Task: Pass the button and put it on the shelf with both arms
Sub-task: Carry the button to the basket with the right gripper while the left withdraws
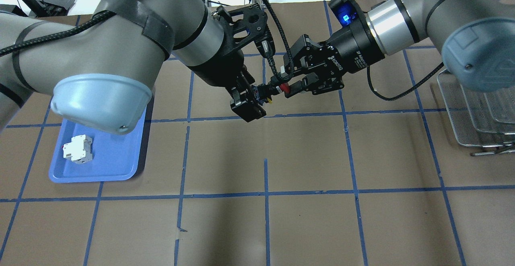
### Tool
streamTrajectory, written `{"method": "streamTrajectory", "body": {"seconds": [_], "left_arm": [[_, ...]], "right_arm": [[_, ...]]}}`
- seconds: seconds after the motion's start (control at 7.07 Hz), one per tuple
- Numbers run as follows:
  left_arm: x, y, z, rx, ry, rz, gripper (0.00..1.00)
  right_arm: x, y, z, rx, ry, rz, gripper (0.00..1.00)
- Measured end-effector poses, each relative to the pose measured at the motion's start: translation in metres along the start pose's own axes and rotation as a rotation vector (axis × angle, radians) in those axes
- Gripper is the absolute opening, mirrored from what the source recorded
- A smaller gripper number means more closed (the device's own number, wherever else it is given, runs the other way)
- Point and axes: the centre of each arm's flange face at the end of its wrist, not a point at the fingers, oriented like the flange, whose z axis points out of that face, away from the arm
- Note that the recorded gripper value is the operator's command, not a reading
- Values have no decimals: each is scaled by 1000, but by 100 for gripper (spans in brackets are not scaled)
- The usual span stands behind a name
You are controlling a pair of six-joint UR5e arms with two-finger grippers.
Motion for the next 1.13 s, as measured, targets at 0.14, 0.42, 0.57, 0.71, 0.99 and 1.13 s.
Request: {"method": "streamTrajectory", "body": {"seconds": [0.14, 0.42, 0.57, 0.71, 0.99, 1.13], "left_arm": [[-7, 9, -9, -15, 6, -43, 85], [-44, 57, -30, -57, 24, -274, 92], [-64, 88, -38, -95, 21, -435, 92], [-76, 112, -40, -172, -14, -577, 92], [-84, 134, -46, -276, -112, -823, 100], [-84, 134, -46, -280, -148, -966, 100]], "right_arm": [[-1, -5, -21, 27, 122, -29, 39], [13, -14, -72, 110, 445, -68, 39], [27, -18, -100, 155, 599, -63, 39], [49, -20, -130, 187, 720, -33, 34], [102, -19, -204, 240, 909, 5, 34], [128, -18, -240, 283, 1007, 28, 34]]}}
